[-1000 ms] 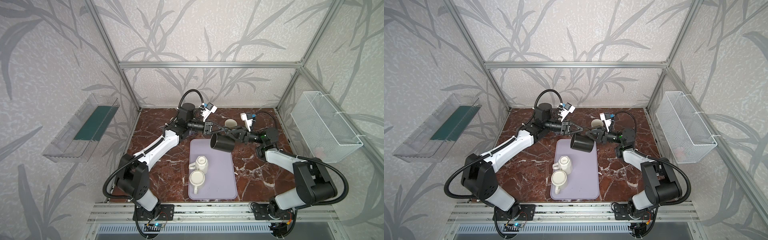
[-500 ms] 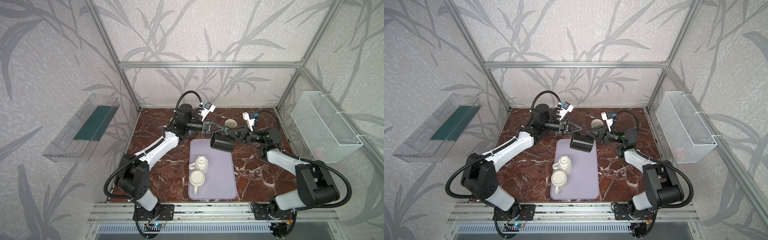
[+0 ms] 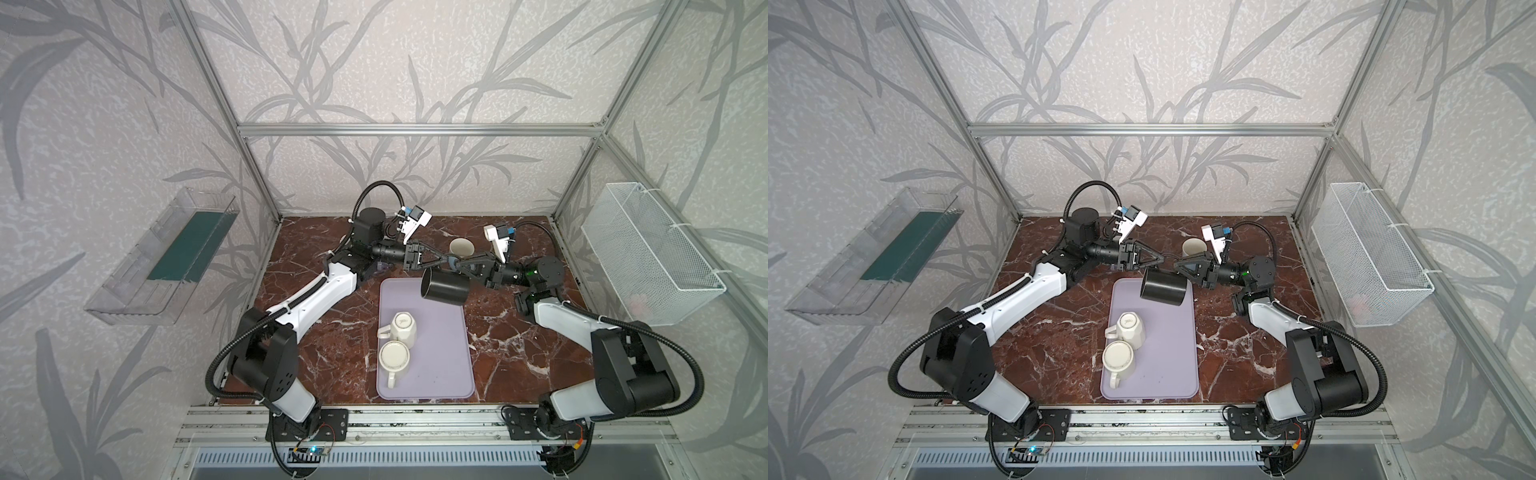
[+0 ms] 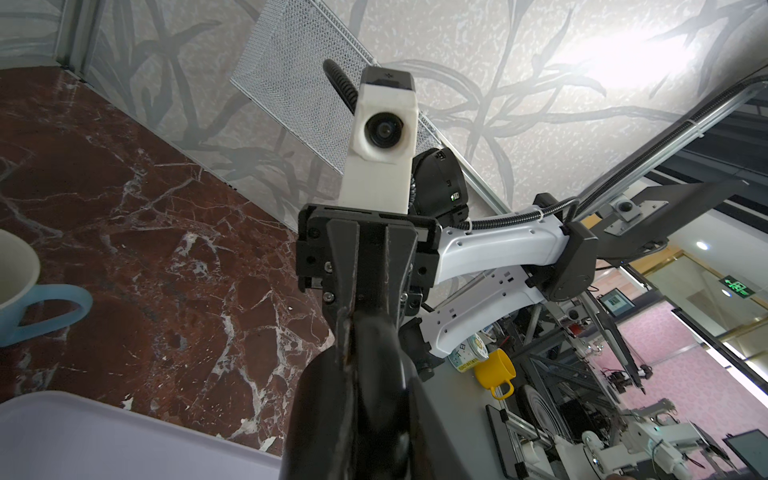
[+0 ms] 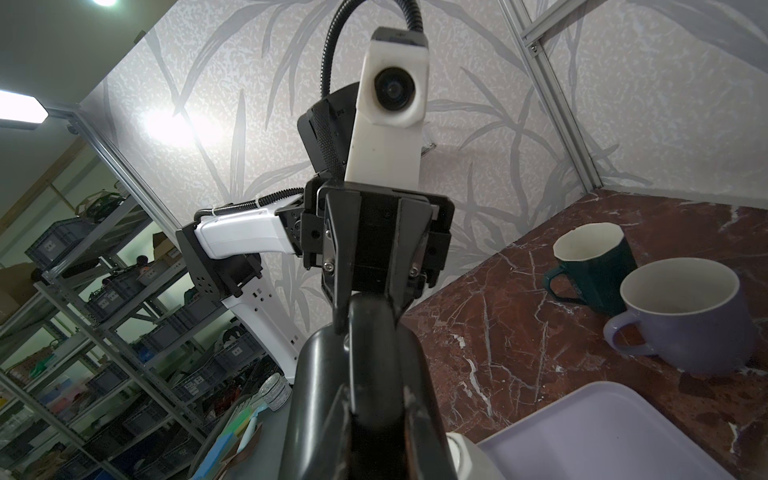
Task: Turn the mug right side up
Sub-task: Pick up the mug from the tray.
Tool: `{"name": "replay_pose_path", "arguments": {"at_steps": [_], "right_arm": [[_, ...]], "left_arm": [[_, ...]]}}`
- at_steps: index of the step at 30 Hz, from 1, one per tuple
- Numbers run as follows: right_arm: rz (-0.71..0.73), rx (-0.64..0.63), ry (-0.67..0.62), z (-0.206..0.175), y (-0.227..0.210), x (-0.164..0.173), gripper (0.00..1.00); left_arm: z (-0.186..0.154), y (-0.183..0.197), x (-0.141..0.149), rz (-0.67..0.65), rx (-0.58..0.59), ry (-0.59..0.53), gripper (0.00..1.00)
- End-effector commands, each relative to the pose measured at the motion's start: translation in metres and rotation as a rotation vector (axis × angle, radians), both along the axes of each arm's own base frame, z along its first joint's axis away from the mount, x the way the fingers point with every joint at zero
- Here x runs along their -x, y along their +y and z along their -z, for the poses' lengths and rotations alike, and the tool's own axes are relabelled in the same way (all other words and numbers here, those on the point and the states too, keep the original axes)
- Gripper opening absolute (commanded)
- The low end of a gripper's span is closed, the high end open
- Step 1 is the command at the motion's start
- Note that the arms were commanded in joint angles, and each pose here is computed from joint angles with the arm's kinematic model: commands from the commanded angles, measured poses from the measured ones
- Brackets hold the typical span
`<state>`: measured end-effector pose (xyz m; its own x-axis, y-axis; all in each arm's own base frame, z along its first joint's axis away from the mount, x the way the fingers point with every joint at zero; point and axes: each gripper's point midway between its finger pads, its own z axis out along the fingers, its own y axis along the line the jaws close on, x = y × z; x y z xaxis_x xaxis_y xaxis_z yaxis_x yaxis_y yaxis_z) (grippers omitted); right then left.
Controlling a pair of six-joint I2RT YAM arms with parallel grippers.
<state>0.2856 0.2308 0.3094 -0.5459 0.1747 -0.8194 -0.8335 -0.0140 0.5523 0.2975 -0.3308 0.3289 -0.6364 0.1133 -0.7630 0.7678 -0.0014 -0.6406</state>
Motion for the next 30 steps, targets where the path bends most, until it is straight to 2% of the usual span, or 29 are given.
{"name": "replay_pose_path", "arguments": {"at_steps": [1, 4, 9, 13, 16, 20, 23, 30], "right_arm": [[0.01, 0.0, -0.067, -0.012, -0.001, -0.002, 0.0], [0.02, 0.03, -0.05, -0.006, 0.0, -0.005, 0.0], [0.025, 0.147, -0.055, 0.012, 0.008, -0.001, 0.0], [-0.026, 0.28, -0.059, 0.031, 0.023, 0.011, 0.0], [-0.066, 0.296, -0.062, 0.036, 0.03, 0.014, 0.0], [-0.11, 0.413, -0.06, 0.054, 0.037, 0.023, 0.0], [-0.146, 0.436, -0.066, 0.055, 0.039, 0.026, 0.0], [-0.196, 0.486, -0.075, 0.06, 0.038, 0.032, 0.0]], "left_arm": [[-0.01, 0.01, 0.004, -0.045, -0.054, -0.075, 0.28], [-0.003, 0.018, 0.002, -0.091, -0.141, -0.089, 0.32], [0.014, 0.043, -0.004, -0.182, -0.385, -0.121, 0.37], [0.029, 0.06, -0.005, -0.198, -0.573, -0.124, 0.38], [0.045, 0.069, -0.005, -0.184, -0.695, -0.115, 0.38], [0.055, 0.064, 0.01, -0.099, -0.725, -0.117, 0.38], [0.062, 0.063, 0.022, -0.032, -0.743, -0.115, 0.37], [0.058, 0.053, 0.037, 0.057, -0.685, -0.119, 0.37]]}}
